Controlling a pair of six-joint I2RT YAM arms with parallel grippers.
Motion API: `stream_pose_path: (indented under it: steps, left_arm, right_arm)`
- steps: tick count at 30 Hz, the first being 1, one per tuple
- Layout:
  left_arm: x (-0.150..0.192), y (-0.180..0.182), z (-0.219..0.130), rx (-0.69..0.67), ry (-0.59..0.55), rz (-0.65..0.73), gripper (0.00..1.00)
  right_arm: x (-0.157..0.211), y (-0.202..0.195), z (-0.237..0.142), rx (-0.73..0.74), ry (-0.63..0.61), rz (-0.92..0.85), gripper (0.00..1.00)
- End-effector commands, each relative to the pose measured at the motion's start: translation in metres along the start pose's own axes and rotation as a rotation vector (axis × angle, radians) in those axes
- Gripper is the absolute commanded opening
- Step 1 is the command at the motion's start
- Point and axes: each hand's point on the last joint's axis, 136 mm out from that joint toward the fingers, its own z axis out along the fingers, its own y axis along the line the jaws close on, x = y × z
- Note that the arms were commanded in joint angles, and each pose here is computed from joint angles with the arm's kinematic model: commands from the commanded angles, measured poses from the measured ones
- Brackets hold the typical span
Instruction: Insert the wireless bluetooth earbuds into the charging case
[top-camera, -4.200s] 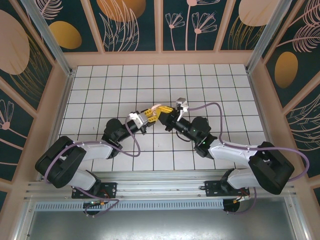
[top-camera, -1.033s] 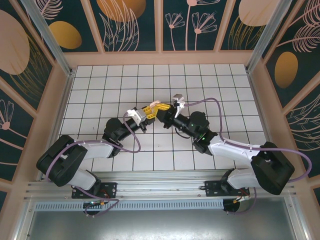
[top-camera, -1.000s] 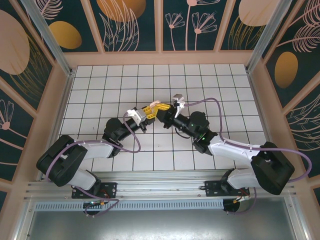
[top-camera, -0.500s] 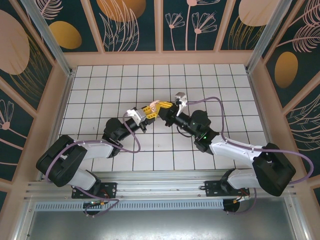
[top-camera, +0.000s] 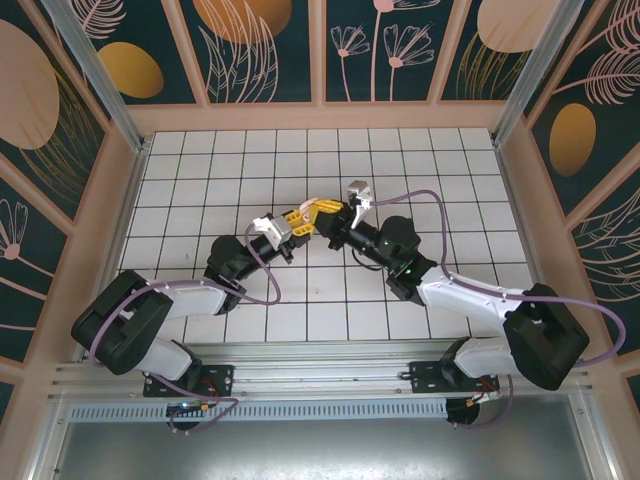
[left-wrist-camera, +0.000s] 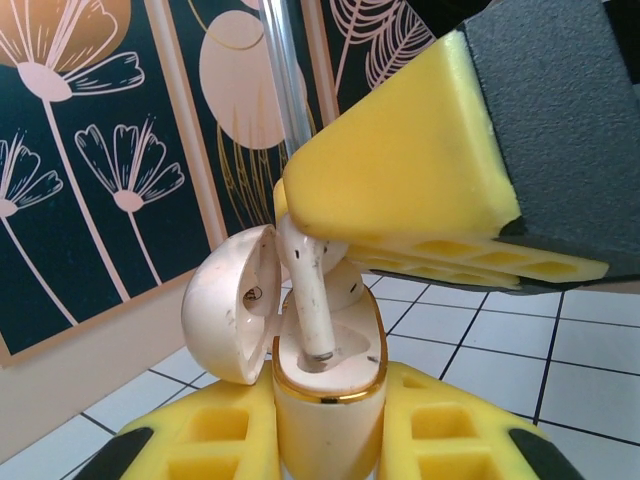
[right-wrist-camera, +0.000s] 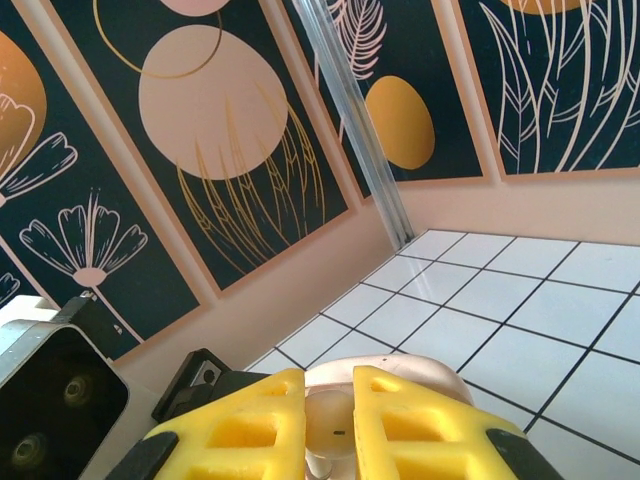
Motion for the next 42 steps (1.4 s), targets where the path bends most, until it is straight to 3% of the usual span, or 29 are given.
stream_pose_path:
  steps: [1,42]
  left_arm:
    - [-0.03,0.001,0.003,0.008,-0.088,0.021,0.2]
    - [-0.038,-0.009,0.006,0.075,-0.1,0.017,0.2]
  right_arm:
    - [-0.005,0.001,0.005,-0.002,-0.004,-0.014,0.15]
    - [0.031,0.02,-0.006,-0.093,0.133,-0.044,0.15]
